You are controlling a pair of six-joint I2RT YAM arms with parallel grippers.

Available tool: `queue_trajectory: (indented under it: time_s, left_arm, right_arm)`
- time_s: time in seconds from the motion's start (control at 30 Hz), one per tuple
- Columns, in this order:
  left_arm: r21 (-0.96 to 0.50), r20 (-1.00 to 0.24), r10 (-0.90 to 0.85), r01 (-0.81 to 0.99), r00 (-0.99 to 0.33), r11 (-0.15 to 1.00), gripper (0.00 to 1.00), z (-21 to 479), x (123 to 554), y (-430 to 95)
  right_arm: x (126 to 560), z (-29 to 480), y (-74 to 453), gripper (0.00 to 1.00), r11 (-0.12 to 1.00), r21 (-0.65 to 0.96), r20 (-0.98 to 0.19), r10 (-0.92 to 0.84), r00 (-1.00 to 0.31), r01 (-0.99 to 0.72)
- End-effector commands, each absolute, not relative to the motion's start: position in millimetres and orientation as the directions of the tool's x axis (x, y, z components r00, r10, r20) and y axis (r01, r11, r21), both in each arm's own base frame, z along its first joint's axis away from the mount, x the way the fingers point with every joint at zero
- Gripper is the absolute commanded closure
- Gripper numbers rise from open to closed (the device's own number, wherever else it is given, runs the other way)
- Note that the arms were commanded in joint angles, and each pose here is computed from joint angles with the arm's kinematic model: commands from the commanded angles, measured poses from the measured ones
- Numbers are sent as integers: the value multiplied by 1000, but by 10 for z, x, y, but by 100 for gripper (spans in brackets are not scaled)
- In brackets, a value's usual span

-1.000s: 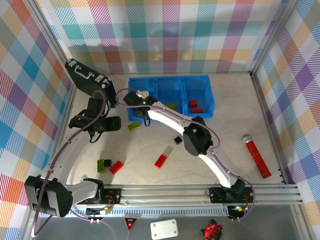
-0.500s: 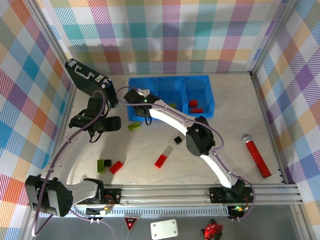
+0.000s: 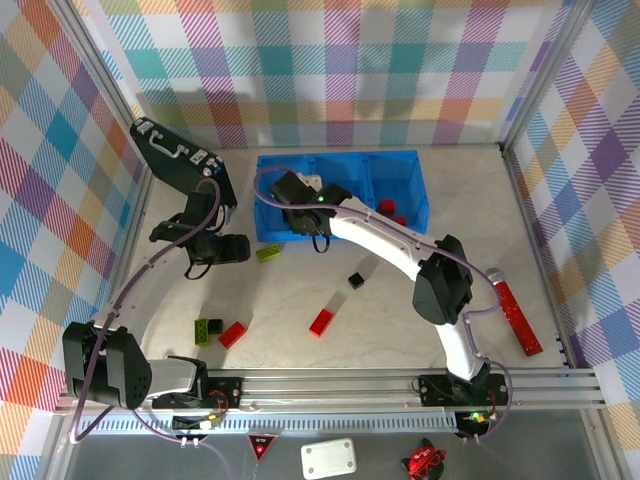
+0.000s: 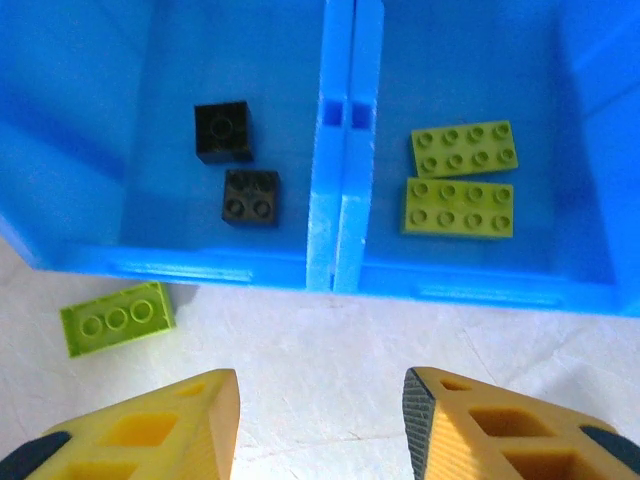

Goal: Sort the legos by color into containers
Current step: Place the lego in the container, then pick up the lego from the center of the table.

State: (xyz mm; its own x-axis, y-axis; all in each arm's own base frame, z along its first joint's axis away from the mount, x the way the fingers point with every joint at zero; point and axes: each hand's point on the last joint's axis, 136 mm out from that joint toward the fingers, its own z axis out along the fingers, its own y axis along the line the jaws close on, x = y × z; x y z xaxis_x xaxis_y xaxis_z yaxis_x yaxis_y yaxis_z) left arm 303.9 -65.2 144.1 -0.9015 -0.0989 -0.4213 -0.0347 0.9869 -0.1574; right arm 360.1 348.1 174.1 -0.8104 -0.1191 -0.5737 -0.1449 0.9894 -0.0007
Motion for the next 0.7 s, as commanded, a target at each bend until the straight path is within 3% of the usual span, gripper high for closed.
queue_trajectory:
  time_s: [0.0,0.13,0.37,0.67]
  left_arm:
    - [-224,-370,-154,-73,-916,972,28,1477,3034,-712]
    - [-289,-312,-193,-100,-930,952,28,1429,3039,-847]
    - [-288,-326,-207,-112,-923,951,29,1387,3143,-1000]
    - [-318,-510,-11,177,-860,931,29,1254,3401,-1356]
  right_arm:
    - [3472,1783,3356,51,990,9,-561,-113,-820,-142]
    - [3383,1697,3179,51,993,41,-534,-73,-842,-112]
    - [3303,1667,2788,51,994,92,-527,-5,-850,-63]
    - [3275,1610,2291,51,990,136,-515,52,-856,-22]
